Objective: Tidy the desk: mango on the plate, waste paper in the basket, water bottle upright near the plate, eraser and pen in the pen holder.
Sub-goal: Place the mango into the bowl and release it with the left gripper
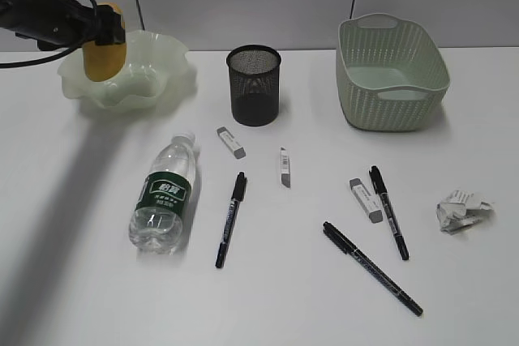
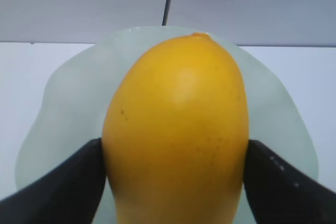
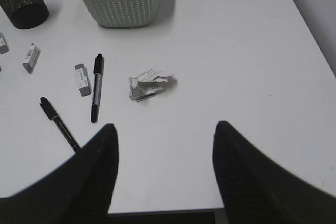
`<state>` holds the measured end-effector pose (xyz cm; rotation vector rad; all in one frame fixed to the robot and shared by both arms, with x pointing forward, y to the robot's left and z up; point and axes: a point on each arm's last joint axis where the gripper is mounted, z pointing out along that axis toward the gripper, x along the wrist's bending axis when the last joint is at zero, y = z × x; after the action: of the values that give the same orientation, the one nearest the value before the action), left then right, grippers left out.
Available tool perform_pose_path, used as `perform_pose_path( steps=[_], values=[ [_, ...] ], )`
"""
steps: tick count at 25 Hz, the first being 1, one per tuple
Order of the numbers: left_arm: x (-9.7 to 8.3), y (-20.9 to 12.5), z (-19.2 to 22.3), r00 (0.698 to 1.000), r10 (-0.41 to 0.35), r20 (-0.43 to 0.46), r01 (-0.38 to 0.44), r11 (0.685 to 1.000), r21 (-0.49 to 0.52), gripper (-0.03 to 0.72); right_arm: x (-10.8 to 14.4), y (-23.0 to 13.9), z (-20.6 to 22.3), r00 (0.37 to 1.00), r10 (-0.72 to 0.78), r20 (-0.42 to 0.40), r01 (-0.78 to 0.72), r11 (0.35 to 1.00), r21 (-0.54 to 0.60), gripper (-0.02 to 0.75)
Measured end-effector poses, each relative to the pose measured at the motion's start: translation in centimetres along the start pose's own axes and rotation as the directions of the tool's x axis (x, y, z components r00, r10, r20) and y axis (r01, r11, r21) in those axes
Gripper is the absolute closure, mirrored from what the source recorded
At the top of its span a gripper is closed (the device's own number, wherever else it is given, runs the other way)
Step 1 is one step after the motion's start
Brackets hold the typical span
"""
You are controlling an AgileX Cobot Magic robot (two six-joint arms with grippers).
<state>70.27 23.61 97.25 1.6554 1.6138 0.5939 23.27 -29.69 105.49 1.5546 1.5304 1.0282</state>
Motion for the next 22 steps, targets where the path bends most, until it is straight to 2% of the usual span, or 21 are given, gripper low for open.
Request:
perform_pose_path(
  steps=[6,11,13,15,18,22],
  values=[
    [0.0,-0.1,0.0,1.000,-0.003,0.003,0.003,1.000,0.008,0.076,0.0,0.0,0.0,1.000,0.000,0.000,0.000,1.000,0.000,0.279],
    [-0.4,0.0,-0.1,0.997,-0.070,0.039,0.068,0.997,0.045,0.076,0.0,0.0,0.0,1.000,0.000,0.000,0.000,1.000,0.000,0.279],
    [-0.6,0.7,-0.3,0.995,-0.085,0.049,0.084,0.996,0.024,0.076,0.0,0.0,0.0,1.000,0.000,0.000,0.000,1.000,0.000,0.279],
    [-0.8,1.6,-0.6,0.989,-0.131,0.067,0.131,0.991,0.001,0.076,0.0,0.0,0.0,1.000,0.000,0.000,0.000,1.000,0.000,0.279],
    [-0.4,2.6,-0.9,0.969,-0.227,0.098,0.229,0.973,-0.008,0.076,0.0,0.0,0.0,1.000,0.000,0.000,0.000,1.000,0.000,0.279],
    [0.6,3.4,-1.3,0.962,-0.250,0.107,0.251,0.968,0.002,0.076,0.0,0.0,0.0,1.000,0.001,0.000,-0.001,1.000,0.000,0.279]
  ],
)
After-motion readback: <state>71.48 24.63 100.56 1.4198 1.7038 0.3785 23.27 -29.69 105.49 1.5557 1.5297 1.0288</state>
